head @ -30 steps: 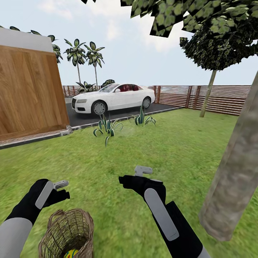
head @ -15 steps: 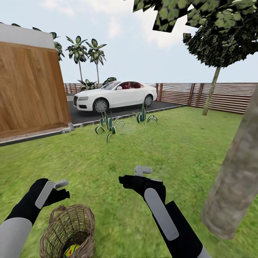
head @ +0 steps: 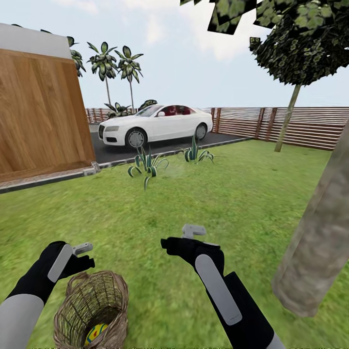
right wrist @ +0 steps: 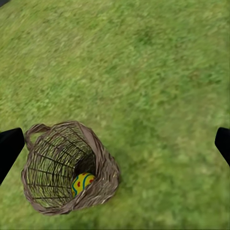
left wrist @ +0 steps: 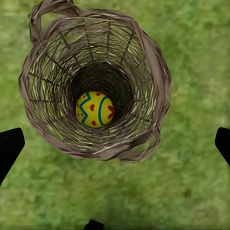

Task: Take the three Easter eggs out of the wicker basket on the lawn in the garden, then place them on the lawn next to a single tree (choose any tree) so that all three eggs are next to the same tree and none are left in the basket.

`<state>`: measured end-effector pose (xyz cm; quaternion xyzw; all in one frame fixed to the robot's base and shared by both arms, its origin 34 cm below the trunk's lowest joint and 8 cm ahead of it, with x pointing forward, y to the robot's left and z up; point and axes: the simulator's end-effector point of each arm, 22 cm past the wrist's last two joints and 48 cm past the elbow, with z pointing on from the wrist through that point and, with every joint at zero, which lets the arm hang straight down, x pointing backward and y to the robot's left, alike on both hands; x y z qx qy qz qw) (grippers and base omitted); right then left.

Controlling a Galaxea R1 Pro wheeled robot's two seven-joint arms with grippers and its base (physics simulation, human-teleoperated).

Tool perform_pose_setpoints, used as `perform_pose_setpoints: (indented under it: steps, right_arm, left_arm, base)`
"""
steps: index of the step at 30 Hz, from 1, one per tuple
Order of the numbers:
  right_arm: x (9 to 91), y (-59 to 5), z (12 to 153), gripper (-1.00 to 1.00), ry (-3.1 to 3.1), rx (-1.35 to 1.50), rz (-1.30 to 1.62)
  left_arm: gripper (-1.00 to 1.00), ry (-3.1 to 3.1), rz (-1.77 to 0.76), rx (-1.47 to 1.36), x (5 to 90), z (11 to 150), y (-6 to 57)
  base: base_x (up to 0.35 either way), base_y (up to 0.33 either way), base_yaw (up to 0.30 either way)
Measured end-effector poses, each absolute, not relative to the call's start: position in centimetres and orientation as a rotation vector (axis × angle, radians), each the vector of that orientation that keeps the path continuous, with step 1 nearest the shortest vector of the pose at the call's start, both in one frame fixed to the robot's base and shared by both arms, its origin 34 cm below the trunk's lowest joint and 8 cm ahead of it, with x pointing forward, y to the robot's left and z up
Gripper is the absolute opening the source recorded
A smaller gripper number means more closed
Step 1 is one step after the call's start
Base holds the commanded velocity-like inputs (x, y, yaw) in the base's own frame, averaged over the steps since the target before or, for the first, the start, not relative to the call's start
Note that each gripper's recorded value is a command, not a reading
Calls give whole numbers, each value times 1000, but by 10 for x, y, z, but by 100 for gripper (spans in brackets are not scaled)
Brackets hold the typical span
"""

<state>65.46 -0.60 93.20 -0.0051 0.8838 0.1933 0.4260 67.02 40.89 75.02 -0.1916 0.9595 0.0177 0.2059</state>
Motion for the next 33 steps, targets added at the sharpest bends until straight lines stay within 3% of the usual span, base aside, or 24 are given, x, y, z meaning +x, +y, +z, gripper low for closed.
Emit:
perform_pose_setpoints:
  steps: [33]
  right_arm:
    - [657, -5, 865, 100, 2262, -1, 491]
  left_arm:
    - [100, 2723, 63, -541, 664, 683, 409]
  base:
    - [0, 0, 0]
